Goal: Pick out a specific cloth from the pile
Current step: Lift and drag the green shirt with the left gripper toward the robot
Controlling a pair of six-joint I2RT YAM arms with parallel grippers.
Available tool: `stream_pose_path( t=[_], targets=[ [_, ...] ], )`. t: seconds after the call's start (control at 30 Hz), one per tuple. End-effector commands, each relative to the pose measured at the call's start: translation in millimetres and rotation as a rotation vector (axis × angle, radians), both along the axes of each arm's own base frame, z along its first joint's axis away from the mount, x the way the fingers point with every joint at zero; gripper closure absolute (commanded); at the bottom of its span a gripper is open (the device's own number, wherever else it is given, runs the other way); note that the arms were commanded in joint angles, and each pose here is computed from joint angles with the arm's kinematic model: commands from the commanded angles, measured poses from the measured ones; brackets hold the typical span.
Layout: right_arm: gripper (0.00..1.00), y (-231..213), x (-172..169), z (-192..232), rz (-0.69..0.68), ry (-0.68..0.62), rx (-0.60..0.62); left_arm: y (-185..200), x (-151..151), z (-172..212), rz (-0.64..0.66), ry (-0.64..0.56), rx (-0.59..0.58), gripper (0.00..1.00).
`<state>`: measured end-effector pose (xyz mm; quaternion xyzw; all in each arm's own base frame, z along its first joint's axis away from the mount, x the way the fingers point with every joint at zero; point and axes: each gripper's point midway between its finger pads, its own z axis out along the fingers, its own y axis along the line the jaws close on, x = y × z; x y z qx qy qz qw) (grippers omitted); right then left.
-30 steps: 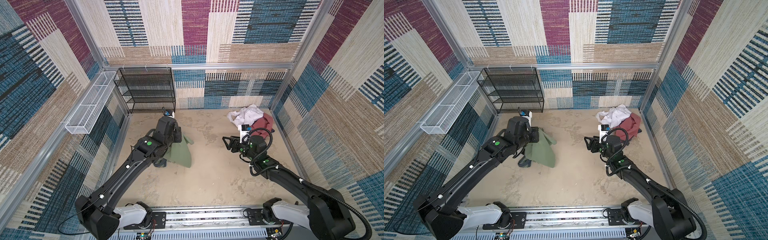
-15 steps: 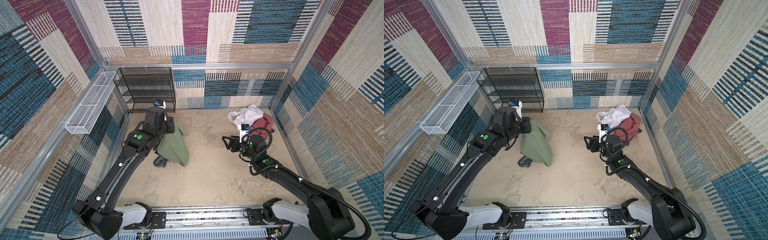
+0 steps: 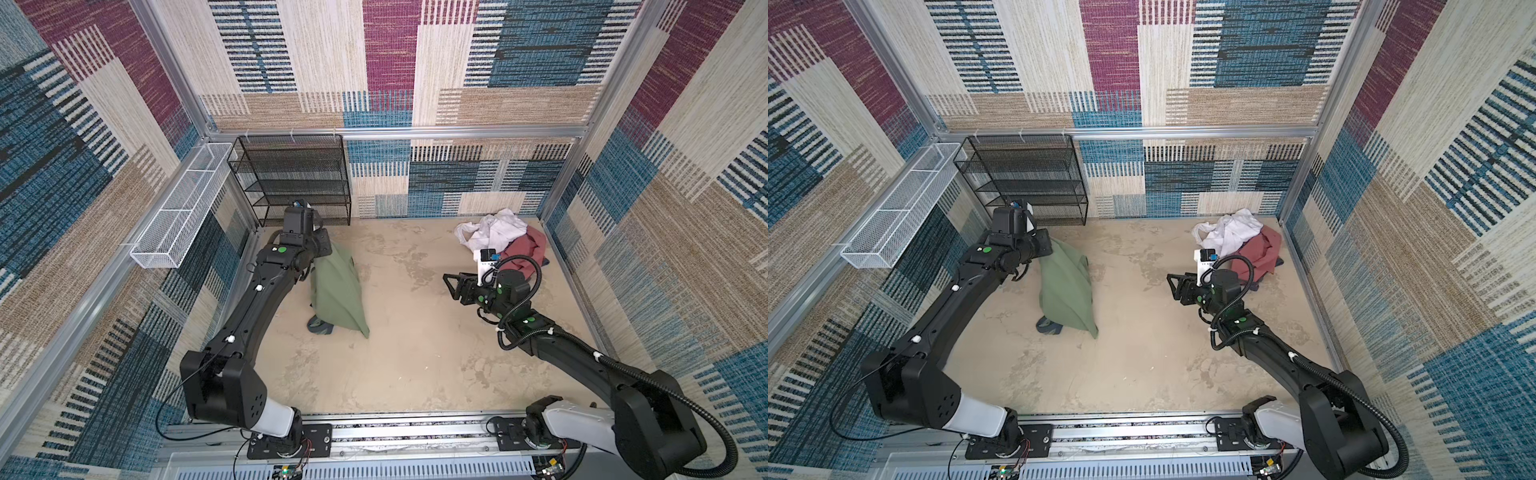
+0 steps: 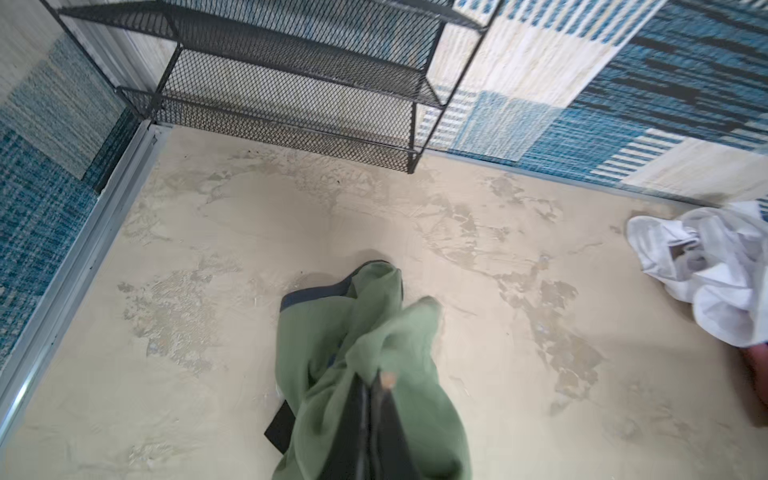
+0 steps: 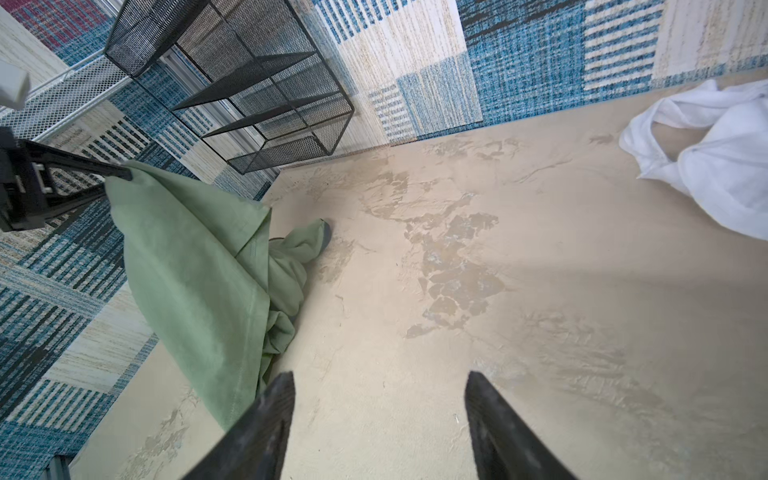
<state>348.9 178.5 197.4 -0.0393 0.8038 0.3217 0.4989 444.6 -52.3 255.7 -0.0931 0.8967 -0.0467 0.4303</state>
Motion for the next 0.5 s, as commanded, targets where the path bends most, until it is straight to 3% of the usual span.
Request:
stream_pose_path(
  t=[0.0,0.37,0.47],
  targets=[
    [0.32,2,3,8,0.006,-0.025,0.018,6,15,-15,0.026,-0.001,-0.041,1.00],
    [0.32,4,7,4,0.006,-0.014,0.008,25,10,-111,0.102,0.207,-0.012,1.00],
    [0.32,5,7,5,0.013,-0.014,0.008,30,0,-118,0.126,0.254,0.003,0.71]
  ],
)
